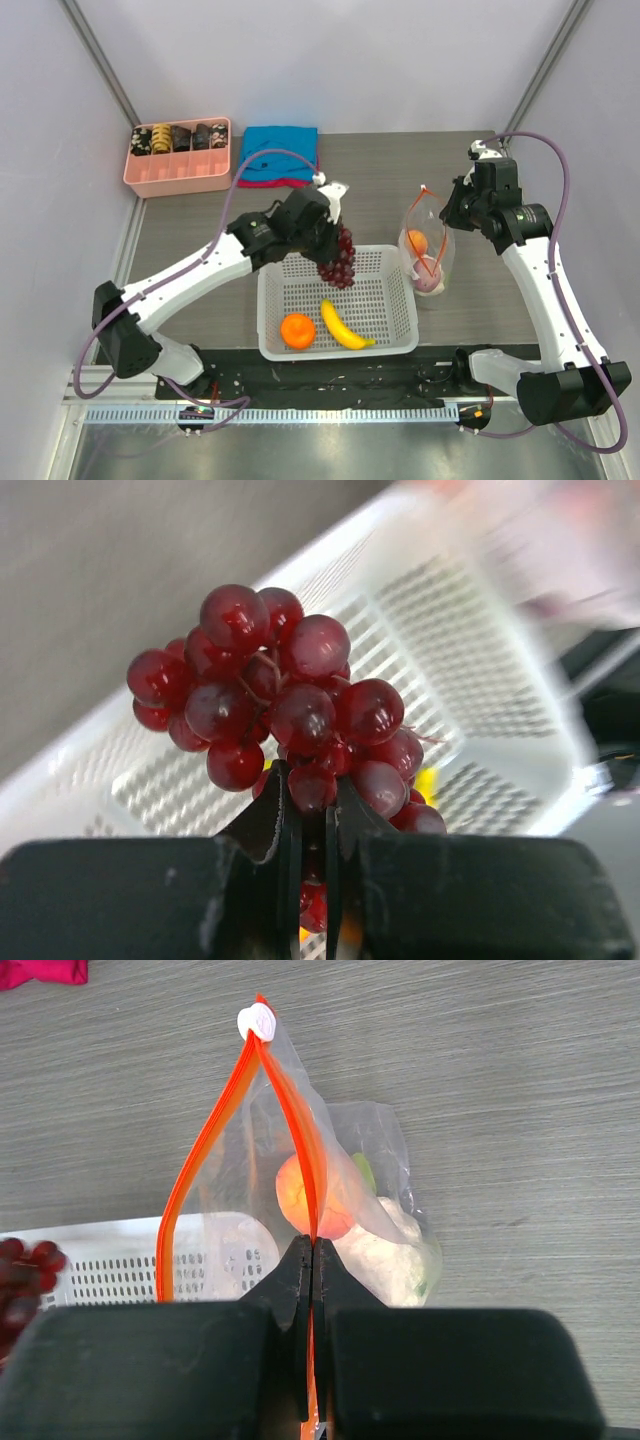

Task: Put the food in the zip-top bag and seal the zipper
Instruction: Pick up the fake fruit from the bin, then place the fake fruit in the zipper food storage bag.

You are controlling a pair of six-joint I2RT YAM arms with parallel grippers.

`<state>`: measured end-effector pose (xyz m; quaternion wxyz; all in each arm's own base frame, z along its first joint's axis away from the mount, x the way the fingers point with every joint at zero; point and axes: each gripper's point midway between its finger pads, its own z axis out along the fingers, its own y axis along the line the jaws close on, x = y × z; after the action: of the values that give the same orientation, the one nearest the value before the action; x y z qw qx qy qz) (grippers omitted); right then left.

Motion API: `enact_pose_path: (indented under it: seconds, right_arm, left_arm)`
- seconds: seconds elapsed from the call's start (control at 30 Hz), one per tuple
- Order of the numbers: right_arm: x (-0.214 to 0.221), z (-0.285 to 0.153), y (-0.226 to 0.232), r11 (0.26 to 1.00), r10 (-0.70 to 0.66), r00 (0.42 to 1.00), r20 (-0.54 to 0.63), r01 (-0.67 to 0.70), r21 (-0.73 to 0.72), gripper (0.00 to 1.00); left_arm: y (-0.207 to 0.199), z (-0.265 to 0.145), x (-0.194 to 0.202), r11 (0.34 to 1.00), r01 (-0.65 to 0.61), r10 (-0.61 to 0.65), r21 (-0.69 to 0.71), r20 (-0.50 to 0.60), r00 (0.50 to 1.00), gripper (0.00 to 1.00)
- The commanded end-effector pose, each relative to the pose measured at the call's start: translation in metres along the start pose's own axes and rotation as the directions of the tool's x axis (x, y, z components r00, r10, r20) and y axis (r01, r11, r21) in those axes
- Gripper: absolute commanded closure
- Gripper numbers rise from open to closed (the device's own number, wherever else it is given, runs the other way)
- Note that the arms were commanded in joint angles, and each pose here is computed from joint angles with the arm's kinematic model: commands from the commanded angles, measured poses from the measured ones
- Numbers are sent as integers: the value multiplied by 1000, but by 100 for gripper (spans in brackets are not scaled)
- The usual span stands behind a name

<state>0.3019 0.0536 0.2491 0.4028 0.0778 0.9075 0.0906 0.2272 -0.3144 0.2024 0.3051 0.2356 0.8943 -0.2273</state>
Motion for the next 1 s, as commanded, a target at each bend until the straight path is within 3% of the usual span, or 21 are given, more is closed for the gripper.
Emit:
enact_pose_path:
  seconds: [0.0,0.07,0.13,0.27,0.4,0.57,0.73,0.97]
  right_arm:
    - [-6,-5,7,999,-17,999,32,18,-48,99]
    - [-7,-6,9,998,-18,999,31,20,-57,99]
    - [-8,-8,8,998,-20,999,39,22,-53,99]
    - [-14,-9,-4,1000,-18,998,61,17,23,99]
    - [-11,-10,-7,999,-22,998,58,20,29,99]
    - [-3,-13,1,999,-24,998,51,26,-28,99]
    - [-8,-20,2,999,-8,997,73,11,-36,99]
    - [-9,-26,2,999,-14,996,84,18,-43,99]
  left_arm:
    - [-74,-66,-99,943,-183,81,278,341,937,100]
    - [-109,-92,-125,862,-317,118,396,451,885,100]
    - [-142,-115,-132,762,-384,103,521,488,867,100]
    - [-175,-112,-135,652,-370,72,662,432,899,100]
    - [-208,-112,-149,489,-376,7,787,427,904,100]
    - [-226,-97,-165,392,-240,-100,888,301,948,100]
    - [-218,-62,-174,417,-137,-169,898,225,959,100]
    - [-173,7,-176,533,51,-273,845,114,955,100]
